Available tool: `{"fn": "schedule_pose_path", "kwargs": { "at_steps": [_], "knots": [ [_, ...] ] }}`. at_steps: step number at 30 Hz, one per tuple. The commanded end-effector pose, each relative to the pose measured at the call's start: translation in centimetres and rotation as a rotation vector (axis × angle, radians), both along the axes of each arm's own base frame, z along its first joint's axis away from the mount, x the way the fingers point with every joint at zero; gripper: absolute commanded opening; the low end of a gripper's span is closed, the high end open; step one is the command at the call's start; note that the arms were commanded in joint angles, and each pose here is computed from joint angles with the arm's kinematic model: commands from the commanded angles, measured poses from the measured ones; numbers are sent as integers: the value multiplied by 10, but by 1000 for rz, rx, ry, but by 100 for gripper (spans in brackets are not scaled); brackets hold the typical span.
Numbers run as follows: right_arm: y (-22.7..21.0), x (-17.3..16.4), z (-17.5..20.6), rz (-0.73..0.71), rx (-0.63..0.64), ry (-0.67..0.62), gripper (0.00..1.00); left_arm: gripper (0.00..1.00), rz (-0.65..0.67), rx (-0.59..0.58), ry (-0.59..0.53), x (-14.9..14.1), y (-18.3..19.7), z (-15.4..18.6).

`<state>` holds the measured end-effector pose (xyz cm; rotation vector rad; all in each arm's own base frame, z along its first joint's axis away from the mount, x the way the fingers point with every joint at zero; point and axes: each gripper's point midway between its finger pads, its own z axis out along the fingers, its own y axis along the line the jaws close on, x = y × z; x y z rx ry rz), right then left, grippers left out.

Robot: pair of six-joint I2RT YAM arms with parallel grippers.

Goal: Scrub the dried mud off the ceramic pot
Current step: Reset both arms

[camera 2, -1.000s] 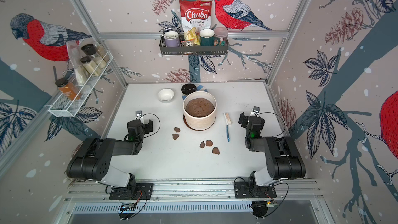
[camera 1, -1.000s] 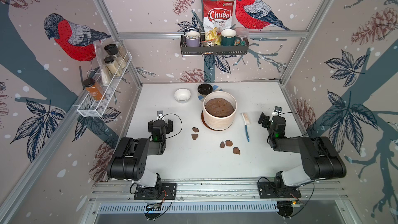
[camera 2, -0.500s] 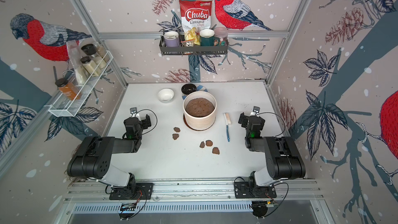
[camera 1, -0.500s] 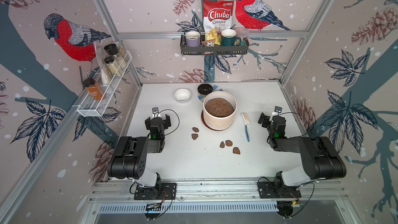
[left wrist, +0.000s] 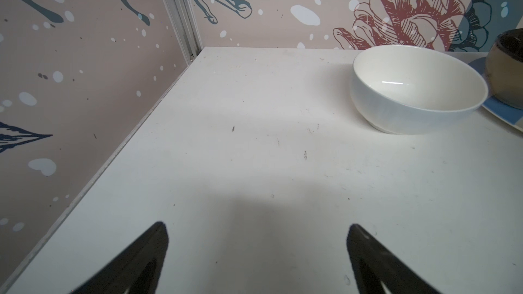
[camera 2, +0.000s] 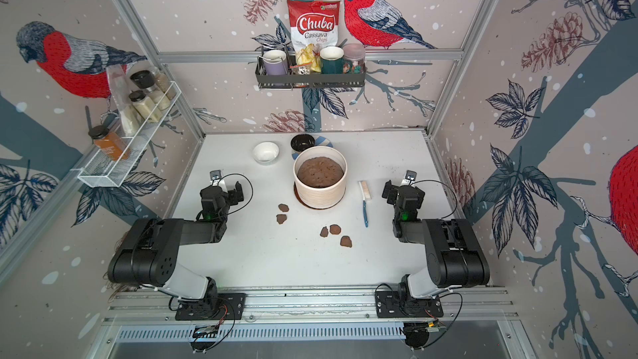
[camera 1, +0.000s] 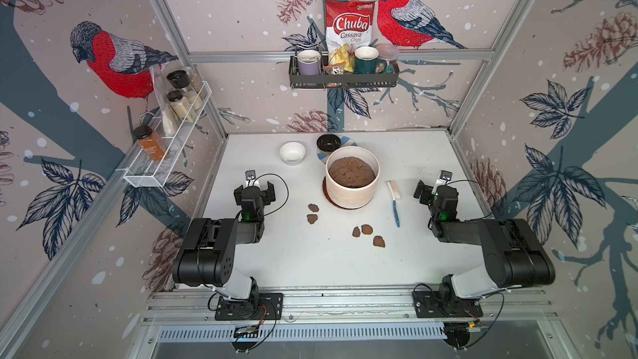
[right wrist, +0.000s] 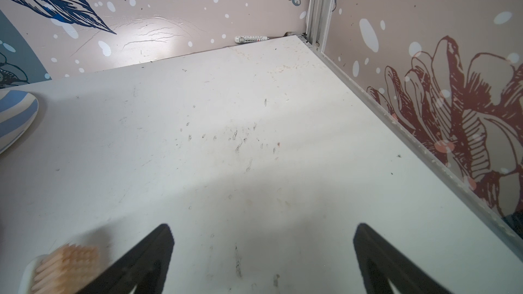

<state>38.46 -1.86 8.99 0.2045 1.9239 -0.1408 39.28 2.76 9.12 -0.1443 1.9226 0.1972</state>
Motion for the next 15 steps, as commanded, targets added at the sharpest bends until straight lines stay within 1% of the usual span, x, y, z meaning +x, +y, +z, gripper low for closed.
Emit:
{"fn": "schedule_pose_path", "kwargs": {
  "at_steps": [1, 15],
  "knots": [
    [1, 4, 9, 9, -12, -34, 100, 98, -15, 5, -1, 2, -2, 1],
    [0, 4, 9, 6, -12, -34, 100, 98, -16, 6, -2, 2, -2, 2]
  ]
}}
